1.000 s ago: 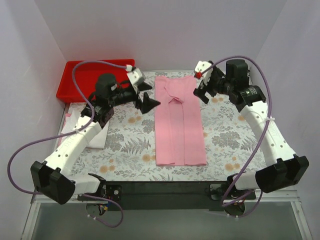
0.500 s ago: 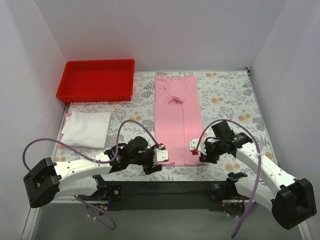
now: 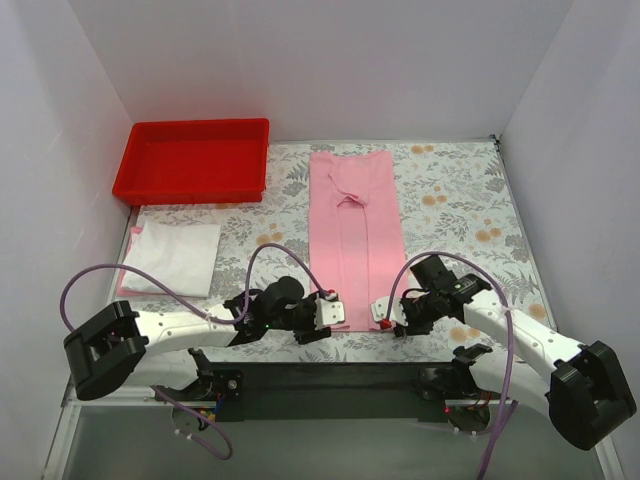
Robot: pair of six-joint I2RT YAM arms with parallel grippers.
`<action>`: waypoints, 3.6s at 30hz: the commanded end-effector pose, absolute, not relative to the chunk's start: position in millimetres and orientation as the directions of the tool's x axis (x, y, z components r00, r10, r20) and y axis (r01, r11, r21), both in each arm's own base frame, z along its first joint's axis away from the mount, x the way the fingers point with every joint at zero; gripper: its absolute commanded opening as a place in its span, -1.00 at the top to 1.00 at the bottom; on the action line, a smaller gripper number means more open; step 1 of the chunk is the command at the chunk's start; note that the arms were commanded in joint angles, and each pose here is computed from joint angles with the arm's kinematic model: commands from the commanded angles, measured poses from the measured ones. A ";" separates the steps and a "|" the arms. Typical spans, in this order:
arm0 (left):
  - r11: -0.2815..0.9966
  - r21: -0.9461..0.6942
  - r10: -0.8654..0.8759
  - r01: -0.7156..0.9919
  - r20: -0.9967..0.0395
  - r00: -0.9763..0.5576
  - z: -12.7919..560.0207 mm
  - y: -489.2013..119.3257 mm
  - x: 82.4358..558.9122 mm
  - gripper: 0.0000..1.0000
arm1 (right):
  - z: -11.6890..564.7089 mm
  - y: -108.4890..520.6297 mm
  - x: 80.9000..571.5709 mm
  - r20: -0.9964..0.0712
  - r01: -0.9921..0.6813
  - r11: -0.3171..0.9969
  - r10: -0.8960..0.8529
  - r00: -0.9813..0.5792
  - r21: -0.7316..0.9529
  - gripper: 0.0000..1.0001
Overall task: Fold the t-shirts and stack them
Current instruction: Fold the tshirt
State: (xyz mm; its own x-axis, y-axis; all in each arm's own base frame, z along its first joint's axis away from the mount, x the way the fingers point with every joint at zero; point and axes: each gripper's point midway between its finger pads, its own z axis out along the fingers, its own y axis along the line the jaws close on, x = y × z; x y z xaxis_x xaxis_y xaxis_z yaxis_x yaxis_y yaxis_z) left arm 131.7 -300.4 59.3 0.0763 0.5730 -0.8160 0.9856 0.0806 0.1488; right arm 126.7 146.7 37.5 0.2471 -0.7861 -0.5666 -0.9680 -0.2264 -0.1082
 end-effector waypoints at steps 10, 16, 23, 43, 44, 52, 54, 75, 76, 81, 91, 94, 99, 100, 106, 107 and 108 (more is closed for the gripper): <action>0.033 0.175 0.609 0.984 -0.784 0.119 36.4 -296.3 129.5 0.01 | 17.5 142.0 129.6 -0.528 -0.980 -0.179 -0.826 0.199 -0.089 0.19; 0.011 0.178 0.667 0.984 -0.734 0.125 15.2 -288.4 130.2 0.08 | 4.7 134.2 122.8 -0.493 -0.982 -0.171 -0.850 0.185 -0.075 0.24; -0.020 0.129 0.705 0.992 -0.702 0.105 7.0 -286.5 123.9 0.55 | -7.3 127.9 116.9 -0.447 -0.987 -0.149 -0.880 0.160 -0.061 0.55; -0.103 0.123 0.604 0.987 -0.781 0.160 68.4 -305.5 92.7 1.00 | 48.3 168.5 104.3 -0.584 -0.983 -0.140 -0.791 0.183 -0.120 0.97; -0.094 0.121 0.609 0.988 -0.778 0.154 70.0 -303.5 94.5 1.00 | 52.1 168.9 106.8 -0.583 -0.983 -0.133 -0.791 0.184 -0.130 0.97; -0.012 0.215 0.565 0.977 -0.804 0.184 108.2 -299.3 154.6 1.00 | 89.2 184.3 148.0 -0.586 -0.963 -0.120 -0.773 0.242 -0.241 0.97; 0.008 0.224 0.568 0.974 -0.803 0.180 110.2 -297.9 170.5 1.00 | 91.5 186.0 159.4 -0.575 -0.959 -0.137 -0.775 0.260 -0.250 0.97; 0.113 0.400 0.566 0.909 -0.778 0.272 117.4 -292.1 348.0 1.00 | 109.5 199.3 318.2 -0.559 -0.917 -0.133 -0.756 0.340 -0.377 0.97; 0.118 0.427 0.560 0.897 -0.774 0.295 119.9 -293.4 357.5 1.00 | 115.4 198.3 330.6 -0.559 -0.911 -0.120 -0.756 0.342 -0.395 0.97; 0.149 0.446 0.573 0.883 -0.766 0.291 112.2 -287.3 396.6 1.00 | 104.9 198.1 365.7 -0.558 -0.919 -0.108 -0.766 0.321 -0.380 0.97; 0.164 0.472 0.593 0.866 -0.749 0.295 97.6 -278.6 434.5 1.00 | 93.0 209.1 410.5 -0.556 -0.919 -0.107 -0.767 0.319 -0.379 0.97; 0.168 0.473 0.602 0.865 -0.744 0.290 90.5 -274.1 438.2 1.00 | 86.5 209.6 416.4 -0.553 -0.922 -0.107 -0.772 0.313 -0.373 0.97; 0.182 0.483 0.607 0.857 -0.740 0.289 84.1 -273.3 448.2 1.00 | 76.4 207.9 422.4 -0.541 -0.923 -0.110 -0.782 0.310 -0.370 0.97; 0.180 0.483 0.606 0.857 -0.740 0.290 82.5 -274.0 449.3 1.00 | 77.3 208.0 424.5 -0.541 -0.921 -0.108 -0.781 0.311 -0.374 0.97; 0.194 0.495 0.625 0.847 -0.728 0.282 73.1 -272.5 461.9 1.00 | 75.2 210.9 436.0 -0.544 -0.922 -0.086 -0.785 0.296 -0.376 0.97; 0.203 0.493 0.630 0.846 -0.727 0.273 70.8 -270.4 464.1 1.00 | 77.0 212.4 440.0 -0.547 -0.921 -0.079 -0.784 0.294 -0.382 0.97; 0.213 0.497 0.636 0.841 -0.724 0.267 70.8 -269.1 466.8 1.00 | 79.1 212.9 443.8 -0.552 -0.921 -0.055 -0.786 0.278 -0.385 0.88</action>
State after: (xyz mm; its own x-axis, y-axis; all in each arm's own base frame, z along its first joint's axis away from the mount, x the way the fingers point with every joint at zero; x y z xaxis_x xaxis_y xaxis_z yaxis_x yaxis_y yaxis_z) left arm 444.9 -269.5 46.6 0.2188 0.6422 -0.7346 0.8863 0.1841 0.4249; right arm 419.8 205.3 60.1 0.2661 -0.8002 -0.5374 -0.9420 -0.0975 -0.3213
